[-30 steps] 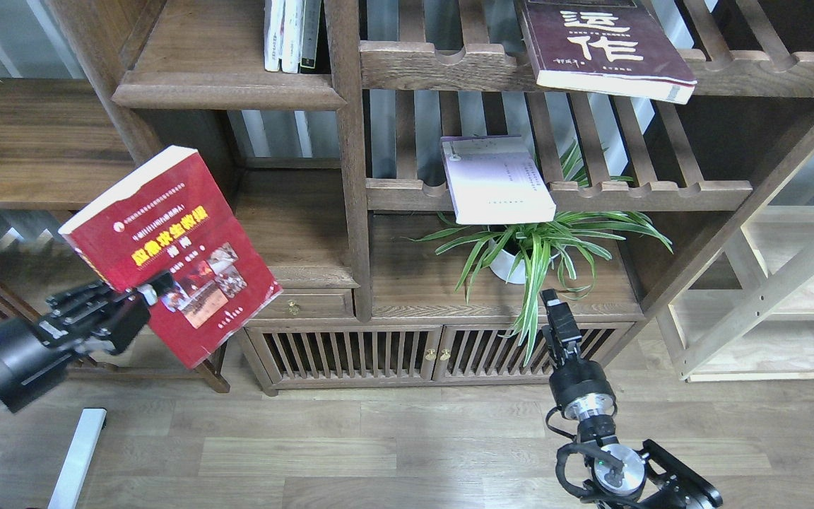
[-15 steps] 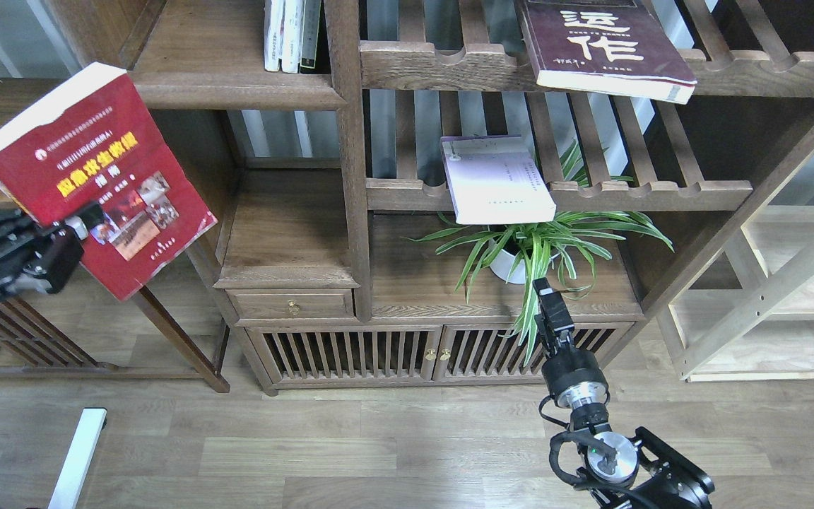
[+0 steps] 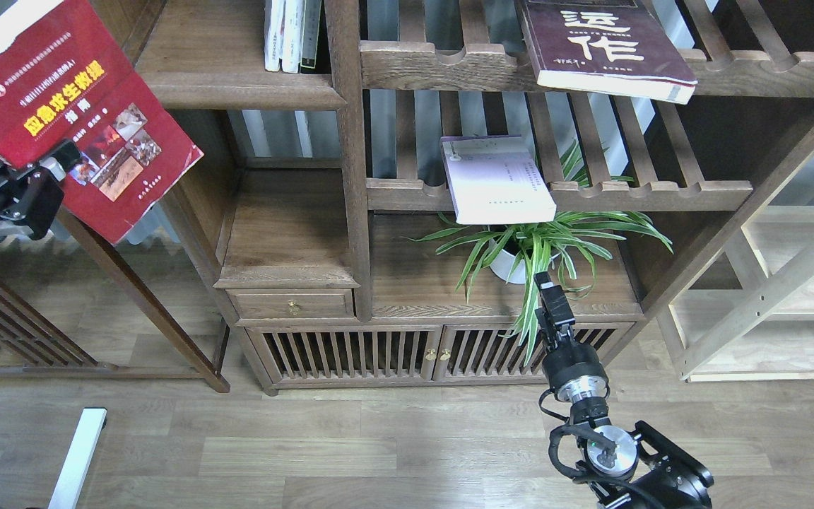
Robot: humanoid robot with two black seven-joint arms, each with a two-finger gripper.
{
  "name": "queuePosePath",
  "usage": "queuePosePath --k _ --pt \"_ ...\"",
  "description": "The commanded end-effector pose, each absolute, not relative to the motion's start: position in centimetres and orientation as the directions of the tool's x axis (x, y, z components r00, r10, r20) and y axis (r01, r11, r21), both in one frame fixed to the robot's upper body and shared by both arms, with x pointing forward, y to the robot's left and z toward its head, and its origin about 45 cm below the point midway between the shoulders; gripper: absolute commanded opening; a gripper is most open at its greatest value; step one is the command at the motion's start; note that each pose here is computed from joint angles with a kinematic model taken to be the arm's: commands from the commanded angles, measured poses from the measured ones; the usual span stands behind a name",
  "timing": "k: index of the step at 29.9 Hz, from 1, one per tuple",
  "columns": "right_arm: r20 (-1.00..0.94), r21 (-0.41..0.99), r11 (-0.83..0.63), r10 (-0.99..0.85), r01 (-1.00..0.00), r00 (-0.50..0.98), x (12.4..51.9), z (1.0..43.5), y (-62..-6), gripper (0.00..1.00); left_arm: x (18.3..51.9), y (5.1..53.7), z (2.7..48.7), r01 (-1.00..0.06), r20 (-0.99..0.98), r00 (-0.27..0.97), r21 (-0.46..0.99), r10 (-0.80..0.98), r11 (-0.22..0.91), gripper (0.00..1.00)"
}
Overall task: Organize books on shelf
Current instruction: 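Lift the red book with the left gripper up to the upper shelf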
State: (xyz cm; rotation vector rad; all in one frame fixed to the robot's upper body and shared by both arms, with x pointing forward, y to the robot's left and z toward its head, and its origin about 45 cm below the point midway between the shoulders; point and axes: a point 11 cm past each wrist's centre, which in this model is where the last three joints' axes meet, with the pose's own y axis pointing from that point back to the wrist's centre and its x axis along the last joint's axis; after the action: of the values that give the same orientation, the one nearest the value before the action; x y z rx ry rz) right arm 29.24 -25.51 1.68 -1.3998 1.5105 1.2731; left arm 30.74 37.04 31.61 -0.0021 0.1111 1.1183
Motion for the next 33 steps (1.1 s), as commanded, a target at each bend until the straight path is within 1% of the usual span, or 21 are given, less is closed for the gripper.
queuePosePath --k 1,10,16,23,29,33 --pt "-0.944 0.194 -0.069 -0.284 -0.979 -0.167 29.2 1.7 -25.5 1.0 30.9 37.2 31.7 -0.897 -0.084 0.431 0.066 0.899 0.436 0.05" --pt "-0.945 0.193 -0.066 -0.28 -0.979 -0.167 29.3 1.7 -25.5 1.0 32.4 37.4 33.5 -0.9 -0.061 0.432 0.042 0.9 0.435 0.05" --pt "-0.945 0.196 -0.064 -0.279 -0.979 -0.171 29.1 1.6 -25.6 1.0 33.3 37.3 33.9 -0.897 -0.058 0.436 0.057 0.898 0.439 0.05" --pt "-0.945 0.196 -0.064 -0.279 -0.979 -0.171 29.1 1.6 -25.6 1.0 34.4 36.8 35.6 -0.891 -0.053 0.453 0.015 0.89 0.454 0.06" --pt "-0.946 0.195 -0.065 -0.278 -0.979 -0.169 29.2 1.6 -25.6 1.0 36.0 37.1 37.1 -0.894 -0.054 0.448 -0.022 0.893 0.447 0.06" --pt "-0.945 0.196 -0.065 -0.278 -0.978 -0.171 29.1 1.6 -25.6 1.0 37.2 36.5 38.1 -0.886 -0.05 0.463 -0.034 0.885 0.462 0.06"
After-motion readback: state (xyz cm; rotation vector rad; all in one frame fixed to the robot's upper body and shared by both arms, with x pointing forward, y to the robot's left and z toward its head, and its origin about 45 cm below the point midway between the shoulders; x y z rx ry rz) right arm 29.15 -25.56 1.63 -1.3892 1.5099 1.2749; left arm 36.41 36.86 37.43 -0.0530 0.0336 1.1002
